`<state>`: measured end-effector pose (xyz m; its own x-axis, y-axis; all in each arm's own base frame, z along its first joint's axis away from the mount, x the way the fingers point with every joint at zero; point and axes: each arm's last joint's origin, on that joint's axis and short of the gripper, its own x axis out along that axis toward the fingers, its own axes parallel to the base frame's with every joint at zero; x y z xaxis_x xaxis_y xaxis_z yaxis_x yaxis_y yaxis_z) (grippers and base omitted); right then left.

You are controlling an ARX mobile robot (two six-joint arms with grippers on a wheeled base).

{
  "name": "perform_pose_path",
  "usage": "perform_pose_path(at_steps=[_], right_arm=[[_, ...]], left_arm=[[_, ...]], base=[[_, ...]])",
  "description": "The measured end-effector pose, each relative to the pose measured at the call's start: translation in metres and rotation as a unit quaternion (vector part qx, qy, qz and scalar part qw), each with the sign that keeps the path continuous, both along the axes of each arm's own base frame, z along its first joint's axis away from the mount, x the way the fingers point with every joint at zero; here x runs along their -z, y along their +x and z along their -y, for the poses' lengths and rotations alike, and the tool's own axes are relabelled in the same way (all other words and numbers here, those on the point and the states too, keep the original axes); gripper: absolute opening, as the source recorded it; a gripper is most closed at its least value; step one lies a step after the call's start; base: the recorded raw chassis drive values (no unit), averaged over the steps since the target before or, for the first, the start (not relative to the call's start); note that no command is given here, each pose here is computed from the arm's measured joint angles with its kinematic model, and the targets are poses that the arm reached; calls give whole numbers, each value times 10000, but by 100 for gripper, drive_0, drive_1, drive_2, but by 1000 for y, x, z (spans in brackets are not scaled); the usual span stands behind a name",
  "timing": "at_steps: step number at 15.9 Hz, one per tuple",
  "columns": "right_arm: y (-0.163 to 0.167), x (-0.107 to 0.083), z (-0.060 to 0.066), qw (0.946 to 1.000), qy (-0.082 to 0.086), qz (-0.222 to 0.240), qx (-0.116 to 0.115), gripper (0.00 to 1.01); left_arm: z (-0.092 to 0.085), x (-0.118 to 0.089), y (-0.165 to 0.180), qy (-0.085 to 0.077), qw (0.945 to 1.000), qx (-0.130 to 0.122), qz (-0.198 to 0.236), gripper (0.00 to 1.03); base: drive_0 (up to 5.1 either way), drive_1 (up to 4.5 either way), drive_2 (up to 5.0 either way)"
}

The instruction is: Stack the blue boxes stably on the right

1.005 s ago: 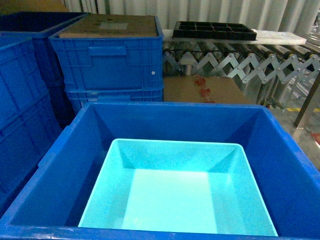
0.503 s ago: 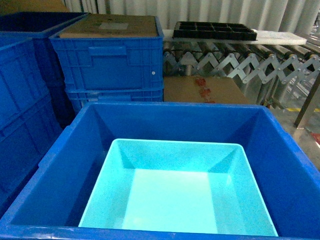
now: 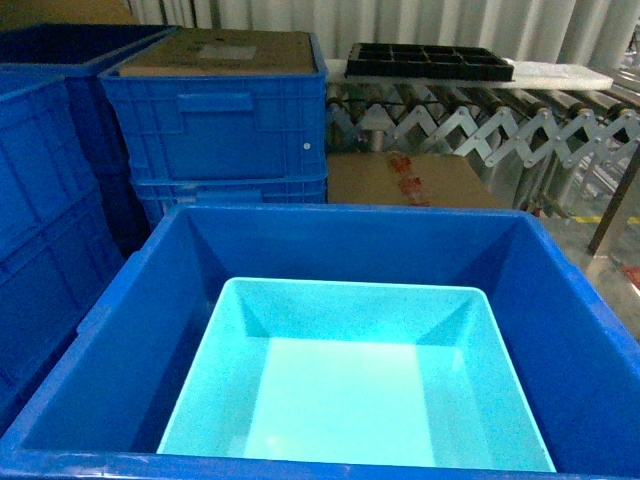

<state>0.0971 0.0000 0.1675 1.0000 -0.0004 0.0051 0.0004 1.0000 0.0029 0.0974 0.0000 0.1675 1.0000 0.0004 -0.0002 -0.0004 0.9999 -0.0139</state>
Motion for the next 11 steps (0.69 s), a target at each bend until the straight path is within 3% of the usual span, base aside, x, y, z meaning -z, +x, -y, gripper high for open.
perform_pose_path(at_steps=[5, 6, 11], right_arm=[[0, 0, 0, 10000, -2, 2, 0, 2], [0, 0, 0, 10000, -2, 0, 0, 16], [0, 0, 0, 10000, -2, 0, 0, 36]], left_arm=[[0, 0, 0, 2, 10000, 2, 0, 2], [0, 0, 0, 0, 10000, 0, 0, 6], [0, 0, 0, 0, 10000, 2, 0, 26]], base=[[0, 0, 0], [0, 0, 0], [0, 0, 0]])
